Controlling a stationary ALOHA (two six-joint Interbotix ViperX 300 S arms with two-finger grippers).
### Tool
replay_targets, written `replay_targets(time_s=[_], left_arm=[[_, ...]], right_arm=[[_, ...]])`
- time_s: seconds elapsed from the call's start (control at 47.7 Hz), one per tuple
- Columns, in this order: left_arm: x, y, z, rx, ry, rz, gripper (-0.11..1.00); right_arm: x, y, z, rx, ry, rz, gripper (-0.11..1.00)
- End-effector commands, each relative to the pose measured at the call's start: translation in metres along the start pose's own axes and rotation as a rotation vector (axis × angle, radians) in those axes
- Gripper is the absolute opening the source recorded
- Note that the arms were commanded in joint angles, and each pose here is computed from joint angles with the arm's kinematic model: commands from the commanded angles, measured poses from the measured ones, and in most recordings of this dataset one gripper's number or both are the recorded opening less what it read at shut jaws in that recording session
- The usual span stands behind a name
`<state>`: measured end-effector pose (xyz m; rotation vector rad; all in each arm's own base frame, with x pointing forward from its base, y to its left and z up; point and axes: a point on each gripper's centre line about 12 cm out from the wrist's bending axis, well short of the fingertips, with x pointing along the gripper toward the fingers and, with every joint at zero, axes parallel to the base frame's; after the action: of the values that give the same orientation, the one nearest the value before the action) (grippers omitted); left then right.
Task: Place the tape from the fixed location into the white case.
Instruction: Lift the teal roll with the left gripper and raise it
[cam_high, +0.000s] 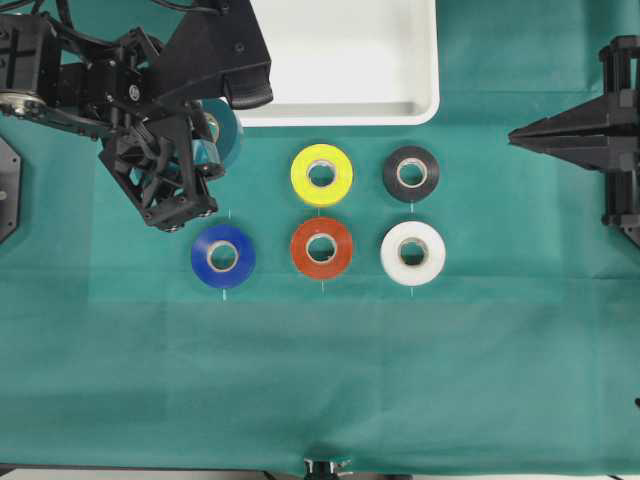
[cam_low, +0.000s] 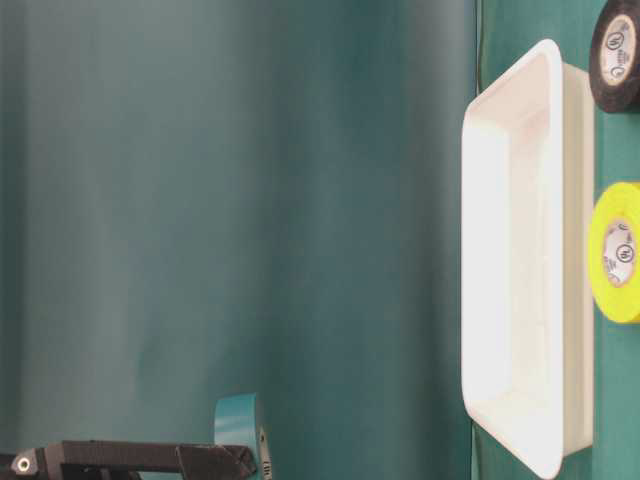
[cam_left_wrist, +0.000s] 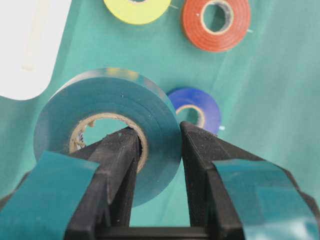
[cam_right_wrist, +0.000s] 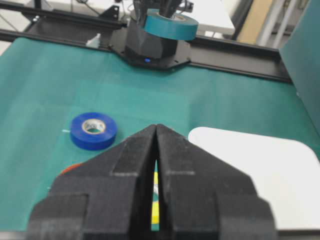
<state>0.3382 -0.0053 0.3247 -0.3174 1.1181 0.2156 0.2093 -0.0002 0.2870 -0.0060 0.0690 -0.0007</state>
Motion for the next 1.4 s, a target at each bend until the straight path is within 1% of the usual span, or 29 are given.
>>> replay_targets(time_s=[0.0, 0.964, 1.195, 1.383], left_arm=[[-0.020, -0.002, 0.005, 0.003, -0.059, -0.022, 0.22], [-0.019, -0.001, 0.005, 0.002, -0.057, -0.020, 0.22], [-0.020, 0.013, 0.008, -0.025, -0.064, -0.002, 0.22], [-0.023, 0.032, 0.013, -0.044, -0.077, 0.024, 0.22]], right_arm=[[0.002, 0.000, 0.011, 0.000, -0.025, -0.002, -0.01], [0.002, 0.000, 0.011, 0.002, -0.025, -0.002, -0.01], [0.002, 0.000, 0.011, 0.003, -0.025, 0.000, -0.01], [0.002, 0.000, 0.011, 0.003, -0.026, 0.000, -0.01]])
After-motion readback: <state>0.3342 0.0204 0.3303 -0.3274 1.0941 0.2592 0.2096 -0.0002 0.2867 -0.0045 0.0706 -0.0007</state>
